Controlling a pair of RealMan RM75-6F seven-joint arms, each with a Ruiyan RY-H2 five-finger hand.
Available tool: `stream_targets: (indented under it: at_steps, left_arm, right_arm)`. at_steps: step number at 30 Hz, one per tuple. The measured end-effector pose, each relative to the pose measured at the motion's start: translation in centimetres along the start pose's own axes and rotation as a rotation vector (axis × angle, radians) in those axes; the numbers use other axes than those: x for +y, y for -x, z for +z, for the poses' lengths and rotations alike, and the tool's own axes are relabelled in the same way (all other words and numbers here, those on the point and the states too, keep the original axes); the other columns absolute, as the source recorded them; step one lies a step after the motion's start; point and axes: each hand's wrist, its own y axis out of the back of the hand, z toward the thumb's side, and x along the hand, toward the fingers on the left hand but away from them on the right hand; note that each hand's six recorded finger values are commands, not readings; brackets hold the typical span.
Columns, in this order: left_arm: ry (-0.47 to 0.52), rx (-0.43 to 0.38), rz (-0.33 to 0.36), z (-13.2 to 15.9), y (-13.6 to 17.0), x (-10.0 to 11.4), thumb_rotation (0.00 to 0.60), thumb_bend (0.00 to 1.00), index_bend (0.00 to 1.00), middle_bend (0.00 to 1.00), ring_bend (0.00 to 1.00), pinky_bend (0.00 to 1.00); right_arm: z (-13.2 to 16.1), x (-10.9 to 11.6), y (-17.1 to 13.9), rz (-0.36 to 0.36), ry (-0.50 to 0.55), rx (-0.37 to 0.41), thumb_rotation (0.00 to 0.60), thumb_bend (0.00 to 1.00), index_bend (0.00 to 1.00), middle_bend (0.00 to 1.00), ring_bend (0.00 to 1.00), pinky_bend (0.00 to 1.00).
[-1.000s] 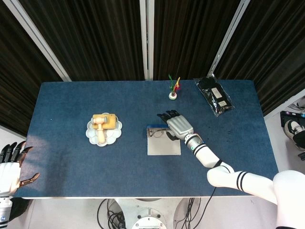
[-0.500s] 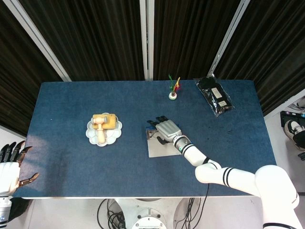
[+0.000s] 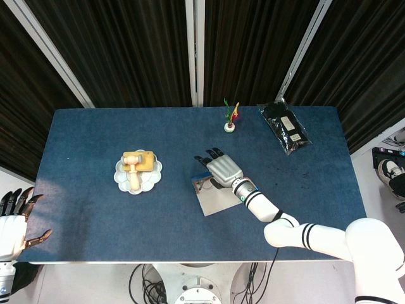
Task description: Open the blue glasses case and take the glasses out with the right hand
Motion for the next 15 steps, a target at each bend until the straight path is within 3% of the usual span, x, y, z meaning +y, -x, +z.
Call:
stream_targets:
  at_steps: [5, 10, 15]
  left_arm:
    - [0.000, 0.003, 0.002, 0.0, 0.0, 0.0, 0.600, 0.04, 0.21, 0.07, 0.00, 0.00]
    - [-0.002, 0.007, 0.000, -0.1, 0.2, 0.0, 0.600, 0.04, 0.21, 0.07, 0.00, 0.00]
    - [-0.001, 0.010, 0.000, -0.1, 0.3, 0.0, 0.600, 0.04, 0.21, 0.07, 0.00, 0.00]
  right_arm:
    - [-0.5, 0.3, 0.2, 0.001, -0.121, -0.013, 0.600, 0.29, 0.24, 0.22, 0.00, 0.00]
    - [-0.9, 0.1, 0.7, 0.017, -0.146, -0.042, 0.600, 0.33, 0.31, 0.23, 0.00, 0.00]
    - [-1.2, -0.2, 0.9, 0.029, -0.155, -0.057, 0.600, 0.34, 0.31, 0.23, 0.00, 0.00]
